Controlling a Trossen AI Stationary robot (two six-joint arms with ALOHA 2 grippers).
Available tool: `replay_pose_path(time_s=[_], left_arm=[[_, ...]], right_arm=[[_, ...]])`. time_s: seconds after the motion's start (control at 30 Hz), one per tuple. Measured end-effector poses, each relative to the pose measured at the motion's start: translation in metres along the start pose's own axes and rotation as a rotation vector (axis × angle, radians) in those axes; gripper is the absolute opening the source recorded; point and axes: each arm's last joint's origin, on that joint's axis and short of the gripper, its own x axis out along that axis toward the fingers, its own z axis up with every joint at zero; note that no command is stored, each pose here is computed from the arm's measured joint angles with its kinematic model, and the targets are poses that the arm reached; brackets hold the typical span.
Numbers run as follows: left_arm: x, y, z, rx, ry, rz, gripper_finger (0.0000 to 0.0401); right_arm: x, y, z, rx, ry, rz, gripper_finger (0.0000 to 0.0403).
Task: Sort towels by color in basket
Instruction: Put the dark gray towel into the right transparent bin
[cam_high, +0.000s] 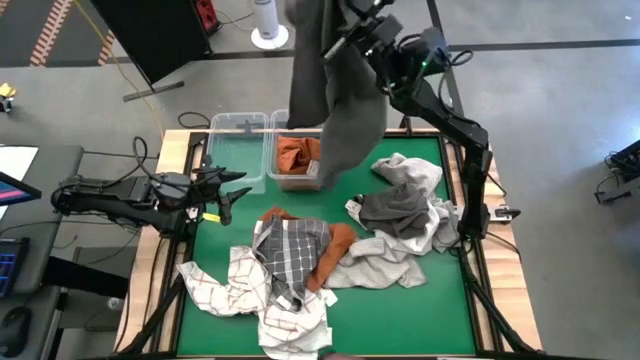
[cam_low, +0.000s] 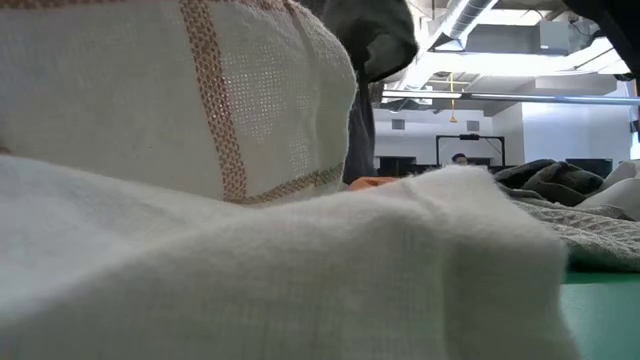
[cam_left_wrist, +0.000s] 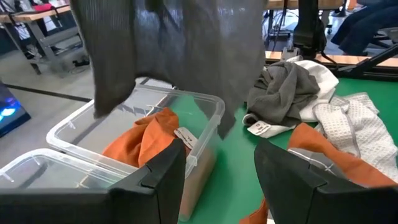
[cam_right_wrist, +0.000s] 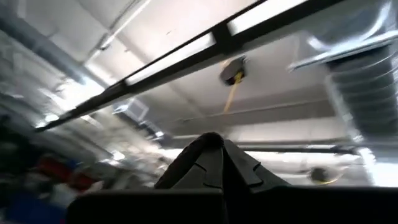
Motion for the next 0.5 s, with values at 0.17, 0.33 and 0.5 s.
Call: replay_pose_path(time_s=[0.17, 0.33, 0.5], left_arm=[[0.000, 0.000, 0.000, -0.003, 0.003, 0.000, 0.0180], [0.000, 0.000, -0.001, -0.008, 0.011, 0.000, 0.0180], [0.000, 0.000, -0.003, -0.016, 0.024, 0.000, 0.0180]], right_arm=[[-0.003, 0.012, -0.022, 0.060, 0.209, 0.112, 0.0017], [-0.015, 0.022, -0.049, 0.076, 0.532, 0.201, 0.0017], [-0.037, 0.017, -0.077, 0.102, 0.874, 0.221, 0.0017]])
